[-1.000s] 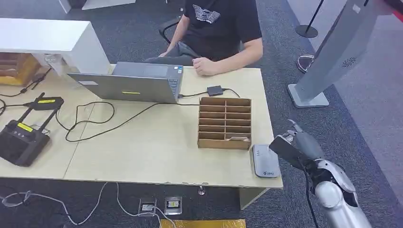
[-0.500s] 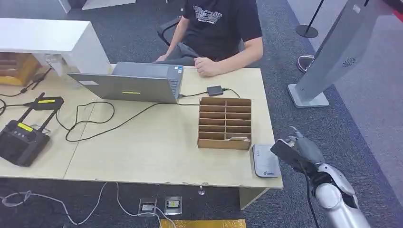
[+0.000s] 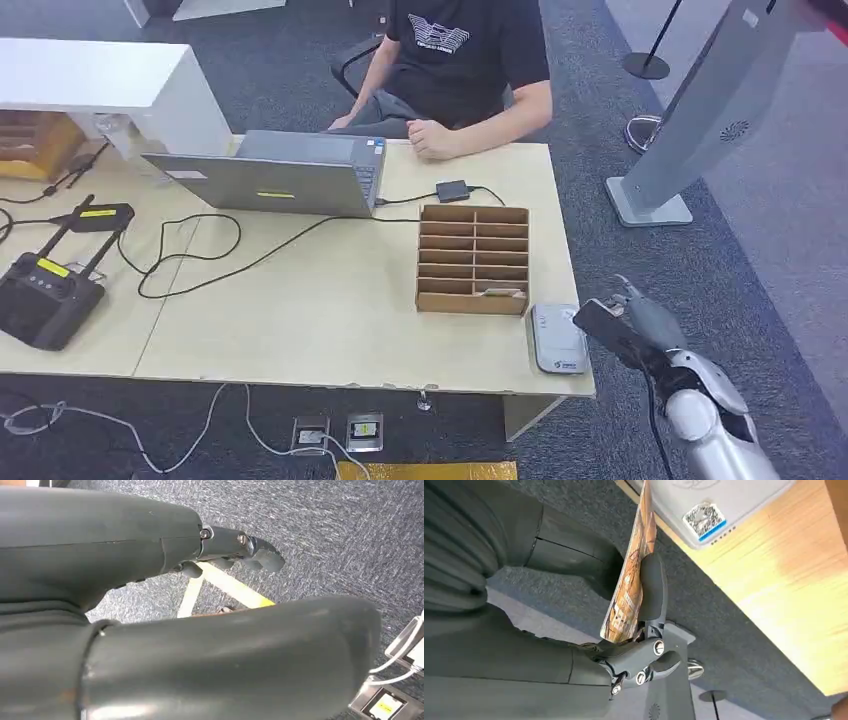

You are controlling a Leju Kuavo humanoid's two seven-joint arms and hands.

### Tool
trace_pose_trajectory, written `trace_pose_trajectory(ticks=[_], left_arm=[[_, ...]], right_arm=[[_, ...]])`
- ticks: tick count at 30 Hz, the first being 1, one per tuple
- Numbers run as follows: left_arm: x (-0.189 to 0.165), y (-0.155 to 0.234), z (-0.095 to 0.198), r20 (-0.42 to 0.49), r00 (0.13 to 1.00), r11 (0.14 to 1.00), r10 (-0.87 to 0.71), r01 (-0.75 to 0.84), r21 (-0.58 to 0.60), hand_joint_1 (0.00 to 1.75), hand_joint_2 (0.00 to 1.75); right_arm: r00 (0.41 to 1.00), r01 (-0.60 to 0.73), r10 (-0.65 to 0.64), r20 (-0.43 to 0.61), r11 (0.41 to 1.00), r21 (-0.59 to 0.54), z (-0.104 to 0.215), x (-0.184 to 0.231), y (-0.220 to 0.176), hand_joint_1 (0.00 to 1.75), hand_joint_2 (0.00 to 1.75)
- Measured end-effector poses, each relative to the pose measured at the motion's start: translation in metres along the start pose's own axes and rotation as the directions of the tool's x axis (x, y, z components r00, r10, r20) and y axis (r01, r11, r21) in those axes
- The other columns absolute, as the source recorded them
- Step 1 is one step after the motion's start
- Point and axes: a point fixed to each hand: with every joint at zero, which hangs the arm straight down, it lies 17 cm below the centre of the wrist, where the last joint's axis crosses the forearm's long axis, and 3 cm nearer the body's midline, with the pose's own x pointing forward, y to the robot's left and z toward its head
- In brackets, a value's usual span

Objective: Pass the card to the sensor for recognition and then transmit it.

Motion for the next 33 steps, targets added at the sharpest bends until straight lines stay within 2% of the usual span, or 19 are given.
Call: trace_pose_trajectory(ticks=[10,24,33], left_arm=[[-0.001,-0.001,0.0,-0.002,1.0,1.0,-0.003,0.003,-0.004,0.0,0.0],[-0.001,-0.003,0.001,-0.001,1.0,1.0,-0.009,0.009,-0.018,0.0,0.0],[-0.001,-0.002,0.0,-0.004,1.0,1.0,-0.009,0.009,-0.012,0.0,0.0]], right_arm=[[0.999,0.035,-0.036,0.006,0.999,0.019,0.003,0.009,0.021,1.75,1.75],[0.996,0.053,-0.055,0.065,0.998,0.032,0.009,0.043,0.009,1.75,1.75],[0.996,0.061,-0.061,0.066,0.998,0.008,0.01,0.045,0.009,1.75,1.75]])
